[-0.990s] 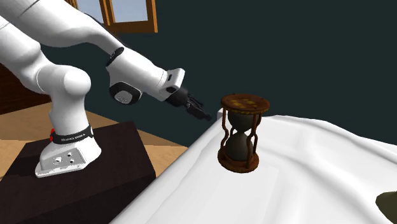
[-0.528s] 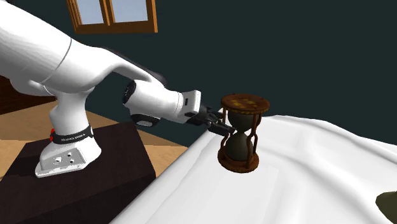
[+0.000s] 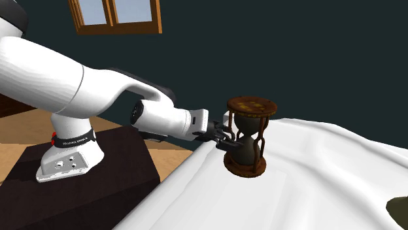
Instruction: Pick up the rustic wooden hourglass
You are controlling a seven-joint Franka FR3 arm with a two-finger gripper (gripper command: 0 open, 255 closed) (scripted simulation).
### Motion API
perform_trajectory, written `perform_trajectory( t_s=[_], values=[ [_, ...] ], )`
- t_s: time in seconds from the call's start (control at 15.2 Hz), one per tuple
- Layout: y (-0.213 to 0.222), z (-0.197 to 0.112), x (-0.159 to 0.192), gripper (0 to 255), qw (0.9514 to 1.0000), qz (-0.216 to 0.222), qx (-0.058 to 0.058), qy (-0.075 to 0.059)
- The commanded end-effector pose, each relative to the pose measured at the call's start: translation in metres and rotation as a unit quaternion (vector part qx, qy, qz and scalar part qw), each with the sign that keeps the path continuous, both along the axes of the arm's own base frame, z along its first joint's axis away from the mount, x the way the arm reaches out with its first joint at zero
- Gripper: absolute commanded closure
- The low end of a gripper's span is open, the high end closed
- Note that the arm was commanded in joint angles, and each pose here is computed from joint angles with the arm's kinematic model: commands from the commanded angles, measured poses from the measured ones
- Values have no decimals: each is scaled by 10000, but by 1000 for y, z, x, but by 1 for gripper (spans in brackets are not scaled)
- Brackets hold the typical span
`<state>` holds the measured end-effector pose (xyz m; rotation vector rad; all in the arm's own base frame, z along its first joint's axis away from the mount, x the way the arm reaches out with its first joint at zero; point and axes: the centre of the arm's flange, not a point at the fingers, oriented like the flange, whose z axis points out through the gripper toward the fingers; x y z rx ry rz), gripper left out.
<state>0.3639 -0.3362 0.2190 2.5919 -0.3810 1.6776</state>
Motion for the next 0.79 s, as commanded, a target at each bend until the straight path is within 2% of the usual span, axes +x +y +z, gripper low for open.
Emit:
perform_trajectory(
  t_s=[0.0, 0.07, 0.73],
  values=[
    [0, -4, 1, 0, 10000, 1, -2, 0],
    [1, -4, 1, 255, 10000, 0, -2, 0],
    [0, 1, 1, 255, 10000, 1, -2, 0]
  ],
)
